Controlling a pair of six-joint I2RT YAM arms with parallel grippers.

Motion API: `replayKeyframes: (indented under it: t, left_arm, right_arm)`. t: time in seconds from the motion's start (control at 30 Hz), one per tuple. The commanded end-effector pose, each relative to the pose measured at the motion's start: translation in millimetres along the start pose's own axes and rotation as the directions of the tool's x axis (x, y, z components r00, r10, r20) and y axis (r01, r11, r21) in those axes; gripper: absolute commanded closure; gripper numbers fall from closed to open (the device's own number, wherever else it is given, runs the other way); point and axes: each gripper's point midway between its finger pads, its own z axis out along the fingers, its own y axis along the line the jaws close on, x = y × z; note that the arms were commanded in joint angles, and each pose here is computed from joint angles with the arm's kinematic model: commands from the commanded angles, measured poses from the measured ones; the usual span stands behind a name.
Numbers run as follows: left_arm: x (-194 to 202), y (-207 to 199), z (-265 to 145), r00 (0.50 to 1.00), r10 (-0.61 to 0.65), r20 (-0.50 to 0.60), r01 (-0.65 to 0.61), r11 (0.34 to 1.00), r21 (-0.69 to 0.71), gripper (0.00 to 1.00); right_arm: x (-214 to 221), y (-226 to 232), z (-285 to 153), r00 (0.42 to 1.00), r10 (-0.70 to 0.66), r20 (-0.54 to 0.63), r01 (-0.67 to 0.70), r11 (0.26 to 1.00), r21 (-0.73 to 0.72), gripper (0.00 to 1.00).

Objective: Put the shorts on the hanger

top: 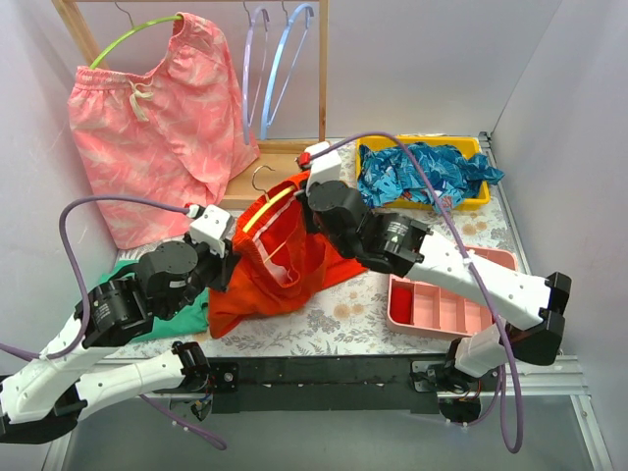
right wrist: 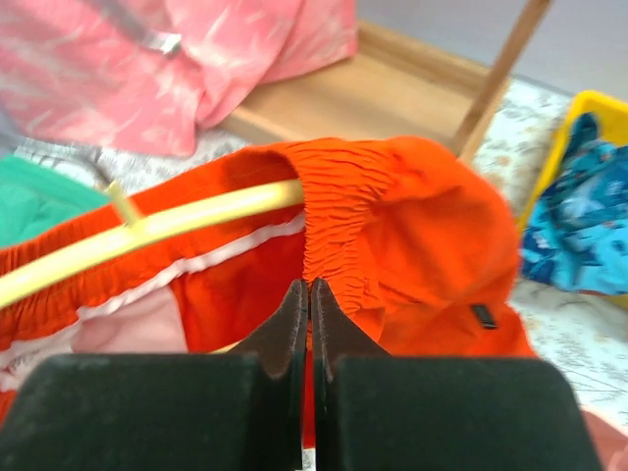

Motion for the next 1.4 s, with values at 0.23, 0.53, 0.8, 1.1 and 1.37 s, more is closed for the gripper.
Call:
replayKeyframes:
  t: [0.23,0.53,0.8,1.1,1.37]
  left_arm:
    - [-33,20,-31,0.991,-0.048,0.125,0.052,0.998,-0.030,1.00]
    - [-18,21,-35,0.993,-0.087,0.084,0.090,0.996,-0.026,1.00]
    - [2,24,-36,0.974,-0.219,0.065,0.222,0.974,-0.050,1.00]
    - [4,76,-43,0.919,-0.356,0.167,0.393,0.842,-0.370,1.00]
    - [-43,111,-50,0.927,-0.209,0.313,0.360,0.735,-0.575,1.00]
  right_arm:
    - [-82,-40,-30,0.985,0.042,0.169,-0.057,0.995,0.082,0.97]
    - [-96,-1,-21,0.978,0.050,0.203,-0.023,0.991,-0.135,0.56]
    - [-123,5,-25,0.949,0.084,0.304,-0.032,0.984,-0.173,0.23]
    - [-136,18,-1,0.928,0.071,0.366,-0.014,0.988,-0.157,0.17]
    - [-97,-2,-7,0.937,0.108,0.332,-0.069,0.989,-0.128,0.18]
